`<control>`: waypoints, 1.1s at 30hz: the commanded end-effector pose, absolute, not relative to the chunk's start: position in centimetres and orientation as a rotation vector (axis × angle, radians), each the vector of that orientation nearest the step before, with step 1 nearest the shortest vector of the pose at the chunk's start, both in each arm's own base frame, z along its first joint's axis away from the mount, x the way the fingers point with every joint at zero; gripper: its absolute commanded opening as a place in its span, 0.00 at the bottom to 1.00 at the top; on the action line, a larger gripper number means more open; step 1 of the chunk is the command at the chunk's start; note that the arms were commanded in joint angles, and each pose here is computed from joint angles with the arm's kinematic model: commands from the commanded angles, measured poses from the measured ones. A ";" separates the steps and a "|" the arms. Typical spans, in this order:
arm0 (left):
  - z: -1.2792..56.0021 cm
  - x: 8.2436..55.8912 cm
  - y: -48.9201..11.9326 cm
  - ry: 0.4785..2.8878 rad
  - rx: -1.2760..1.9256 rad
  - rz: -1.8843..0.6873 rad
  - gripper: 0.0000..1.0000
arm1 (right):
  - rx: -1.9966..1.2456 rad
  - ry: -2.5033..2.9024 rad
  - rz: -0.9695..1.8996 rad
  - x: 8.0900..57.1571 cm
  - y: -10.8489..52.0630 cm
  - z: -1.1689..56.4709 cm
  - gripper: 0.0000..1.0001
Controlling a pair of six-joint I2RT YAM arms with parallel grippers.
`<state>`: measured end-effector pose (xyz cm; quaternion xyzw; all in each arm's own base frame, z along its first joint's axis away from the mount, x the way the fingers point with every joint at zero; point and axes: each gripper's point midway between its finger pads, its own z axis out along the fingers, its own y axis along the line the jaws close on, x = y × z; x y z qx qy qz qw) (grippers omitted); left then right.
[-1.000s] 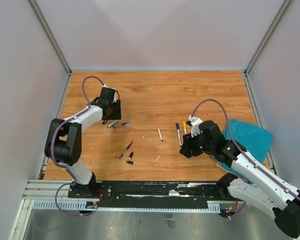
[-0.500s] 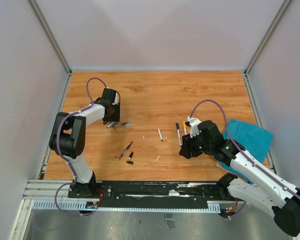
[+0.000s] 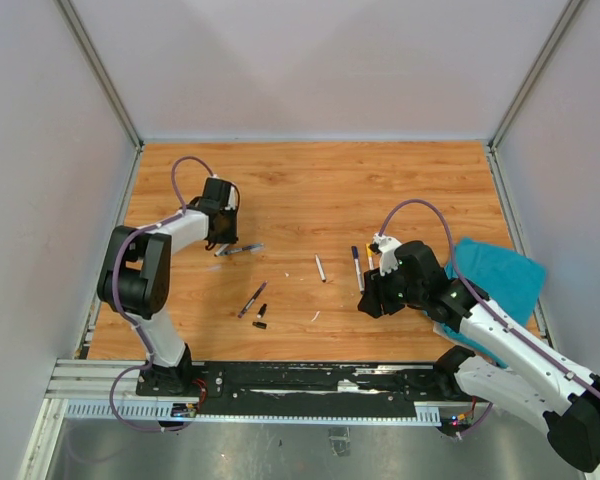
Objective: Insert the pens into the pen caps
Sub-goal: Move the pen to the center of the board.
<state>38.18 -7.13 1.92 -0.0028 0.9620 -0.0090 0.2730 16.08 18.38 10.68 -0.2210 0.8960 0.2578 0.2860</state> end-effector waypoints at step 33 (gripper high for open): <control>-1.4 27.8 -23.5 2.707 0.373 -0.268 0.34 | -0.575 2.420 0.722 15.2 18.7 10.6 0.47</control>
